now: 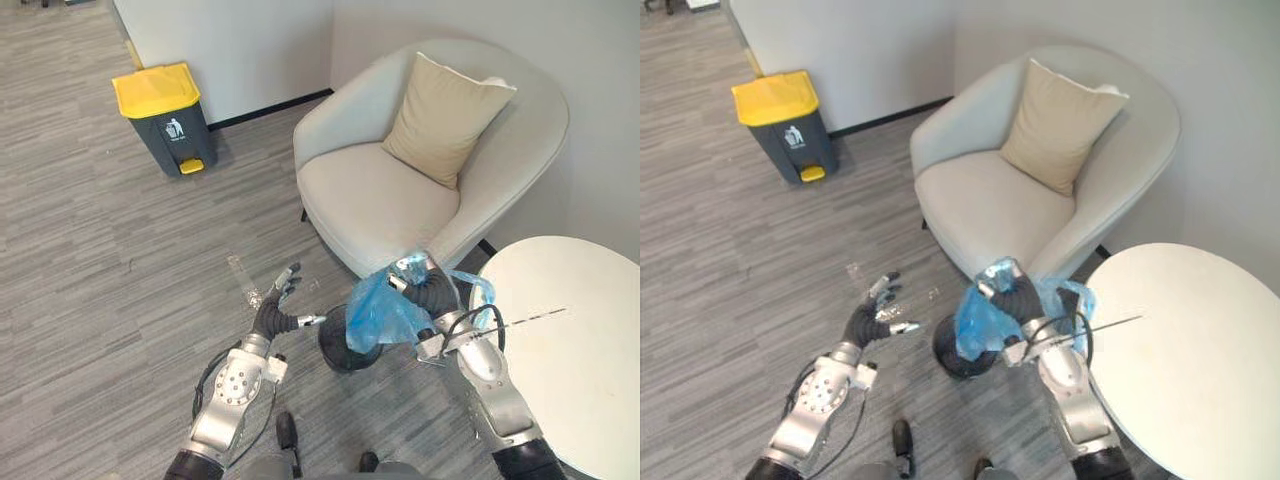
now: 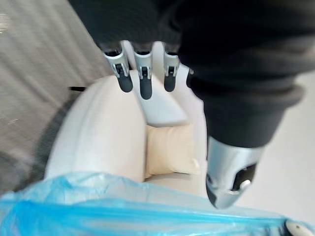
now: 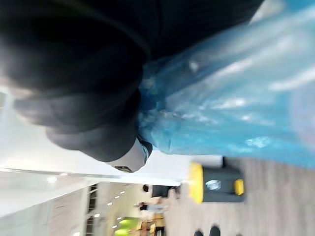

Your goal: Gather rubbish on tea table into small bin, then transfer packed bag to large trash can.

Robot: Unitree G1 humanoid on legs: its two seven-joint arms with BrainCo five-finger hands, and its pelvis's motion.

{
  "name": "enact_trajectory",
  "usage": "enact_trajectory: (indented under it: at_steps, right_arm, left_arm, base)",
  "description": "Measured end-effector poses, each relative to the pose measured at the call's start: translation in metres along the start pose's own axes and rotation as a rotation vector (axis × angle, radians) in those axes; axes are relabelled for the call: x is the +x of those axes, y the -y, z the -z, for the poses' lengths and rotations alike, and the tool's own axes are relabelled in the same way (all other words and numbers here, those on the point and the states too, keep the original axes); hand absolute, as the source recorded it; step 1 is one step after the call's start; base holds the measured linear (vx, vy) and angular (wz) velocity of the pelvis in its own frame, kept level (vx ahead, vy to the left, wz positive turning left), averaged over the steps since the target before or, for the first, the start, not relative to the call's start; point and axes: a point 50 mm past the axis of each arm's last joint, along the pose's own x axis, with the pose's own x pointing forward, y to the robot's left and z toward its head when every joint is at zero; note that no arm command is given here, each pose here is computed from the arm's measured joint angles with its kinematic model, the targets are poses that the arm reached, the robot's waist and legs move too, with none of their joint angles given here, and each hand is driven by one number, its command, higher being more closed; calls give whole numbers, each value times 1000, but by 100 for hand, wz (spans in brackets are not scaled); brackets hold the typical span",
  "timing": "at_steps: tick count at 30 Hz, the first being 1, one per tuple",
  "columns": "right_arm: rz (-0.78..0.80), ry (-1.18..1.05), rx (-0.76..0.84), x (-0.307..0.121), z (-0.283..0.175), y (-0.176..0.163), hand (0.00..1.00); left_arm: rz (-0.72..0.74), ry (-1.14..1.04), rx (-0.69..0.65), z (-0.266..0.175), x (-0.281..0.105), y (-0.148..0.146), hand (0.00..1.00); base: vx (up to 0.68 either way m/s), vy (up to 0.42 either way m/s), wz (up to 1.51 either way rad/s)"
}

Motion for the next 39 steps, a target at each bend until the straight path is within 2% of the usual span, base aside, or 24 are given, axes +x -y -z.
enact_trajectory:
  at_steps: [12,18,24,33,34,39]
  right_arm:
    - [-186,33,108,14,-7,-21,100]
    - [-263,50,173,20,-10,-34,100]
    - [-341,86,174,31,-18,-47,100]
    - [-392,133,218,40,-26,-67,100]
    - [-390,142,228,41,-28,-69,100]
    - [-401,166,275,46,-33,-80,100]
  left_arm:
    - [146,172,231,-28,17,14,0]
    - [288,224,329,-32,19,28,0]
    - [403,130,353,-8,16,42,0]
    - [448,34,347,14,12,51,0]
    - [448,26,344,16,12,52,100]
    - [422,-16,349,23,10,53,100]
  base:
    - [-52,29,-7]
    - [21,-7,-8]
    - [0,0,0]
    - [-11,-2,0]
    - [0,0,0]
    - [7,-2,-3]
